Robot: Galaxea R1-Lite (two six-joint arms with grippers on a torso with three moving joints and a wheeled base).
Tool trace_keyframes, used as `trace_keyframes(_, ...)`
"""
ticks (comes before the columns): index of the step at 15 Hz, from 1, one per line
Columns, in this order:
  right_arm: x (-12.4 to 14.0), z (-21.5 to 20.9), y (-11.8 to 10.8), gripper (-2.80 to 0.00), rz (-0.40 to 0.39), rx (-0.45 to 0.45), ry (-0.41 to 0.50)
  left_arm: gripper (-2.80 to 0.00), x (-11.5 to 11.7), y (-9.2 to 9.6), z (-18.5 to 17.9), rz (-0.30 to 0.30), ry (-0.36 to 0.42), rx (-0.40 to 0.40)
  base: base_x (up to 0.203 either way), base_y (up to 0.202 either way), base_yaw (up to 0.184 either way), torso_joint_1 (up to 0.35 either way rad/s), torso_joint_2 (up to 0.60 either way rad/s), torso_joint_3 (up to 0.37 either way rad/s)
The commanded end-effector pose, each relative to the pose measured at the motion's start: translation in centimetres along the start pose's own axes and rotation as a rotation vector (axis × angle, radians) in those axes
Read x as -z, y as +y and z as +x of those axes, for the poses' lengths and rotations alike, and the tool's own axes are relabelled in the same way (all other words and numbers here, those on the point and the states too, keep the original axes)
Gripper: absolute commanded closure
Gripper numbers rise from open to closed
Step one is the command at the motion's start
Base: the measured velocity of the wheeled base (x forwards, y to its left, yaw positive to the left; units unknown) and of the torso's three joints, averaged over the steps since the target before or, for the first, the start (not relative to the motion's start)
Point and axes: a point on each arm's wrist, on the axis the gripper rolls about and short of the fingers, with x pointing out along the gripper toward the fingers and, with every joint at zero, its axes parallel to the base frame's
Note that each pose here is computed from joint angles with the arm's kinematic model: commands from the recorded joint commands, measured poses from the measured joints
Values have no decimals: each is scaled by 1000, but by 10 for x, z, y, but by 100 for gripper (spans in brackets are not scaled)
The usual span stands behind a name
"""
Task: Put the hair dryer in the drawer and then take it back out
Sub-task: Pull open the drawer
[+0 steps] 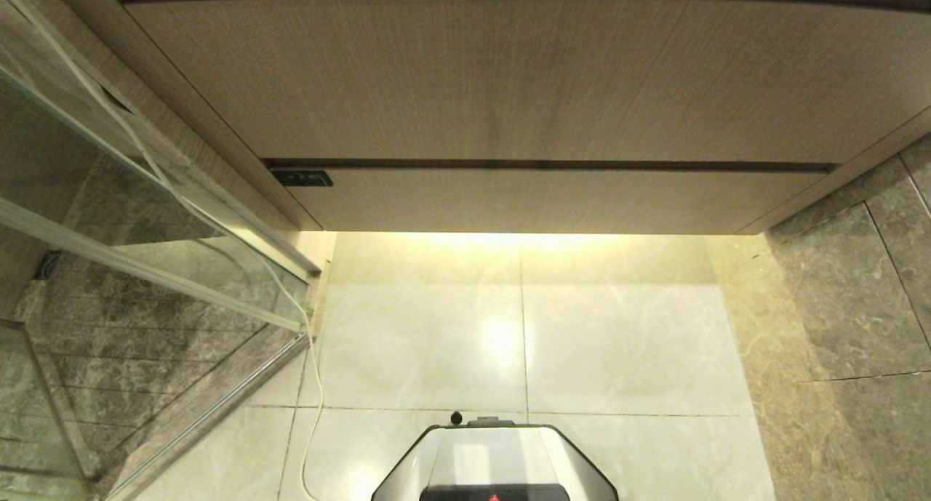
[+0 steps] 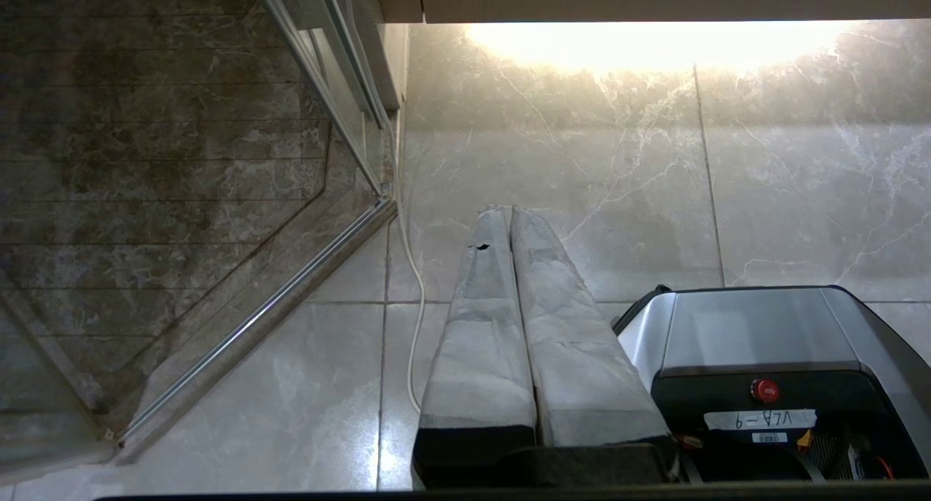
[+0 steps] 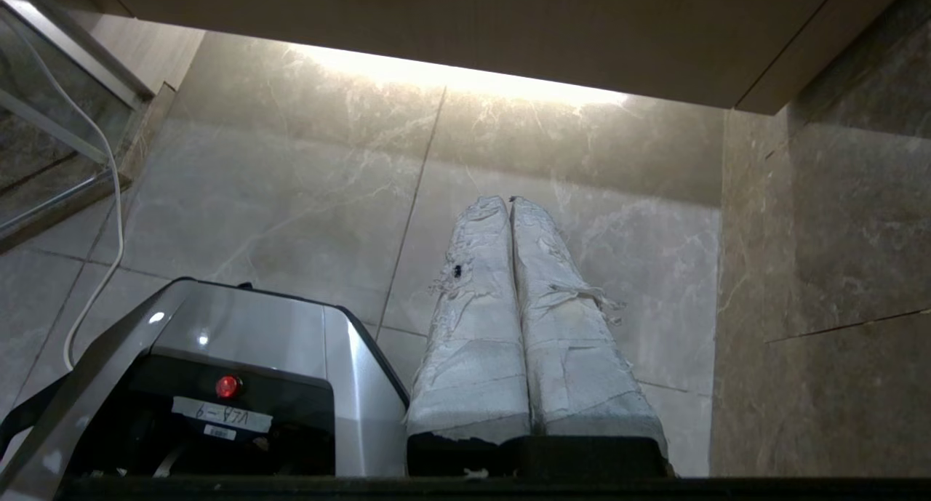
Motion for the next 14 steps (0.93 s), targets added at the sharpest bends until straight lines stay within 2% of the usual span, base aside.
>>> trace_keyframes(1, 10, -1, 1, 0, -3, 1, -16, 0, 0, 0, 0, 0, 0, -1, 0, 0, 0, 0, 0, 0)
trace_keyframes(3, -17, -8, -2, 0, -9, 8, -102, 0, 0, 0, 0, 0, 0, -1, 0, 0, 0, 0, 0, 0)
trace_keyframes(6, -107, -53, -10, 0, -9, 27, -308, 0, 0, 0, 0, 0, 0, -1, 0, 0, 0, 0, 0, 0)
trace_keyframes(8, -168, -80, -16, 0, -7, 27, -319, 0, 0, 0, 0, 0, 1, -1, 0, 0, 0, 0, 0, 0)
trace_keyframes(9, -196, -81, -18, 0, -9, 13, -266, 0, 0, 0, 0, 0, 0, -1, 0, 0, 0, 0, 0, 0)
trace_keyframes(11, -240, -46, -23, 0, -16, -49, -54, 0, 0, 0, 0, 0, 1, -1, 0, 0, 0, 0, 0, 0)
trace_keyframes(13, -270, 11, -27, 0, -9, -129, 174, 0, 0, 0, 0, 0, 1, -1, 0, 0, 0, 0, 0, 0)
trace_keyframes(14, -281, 40, -29, 0, -3, -174, 260, 0, 0, 0, 0, 0, 0, -1, 0, 0, 0, 0, 0, 0)
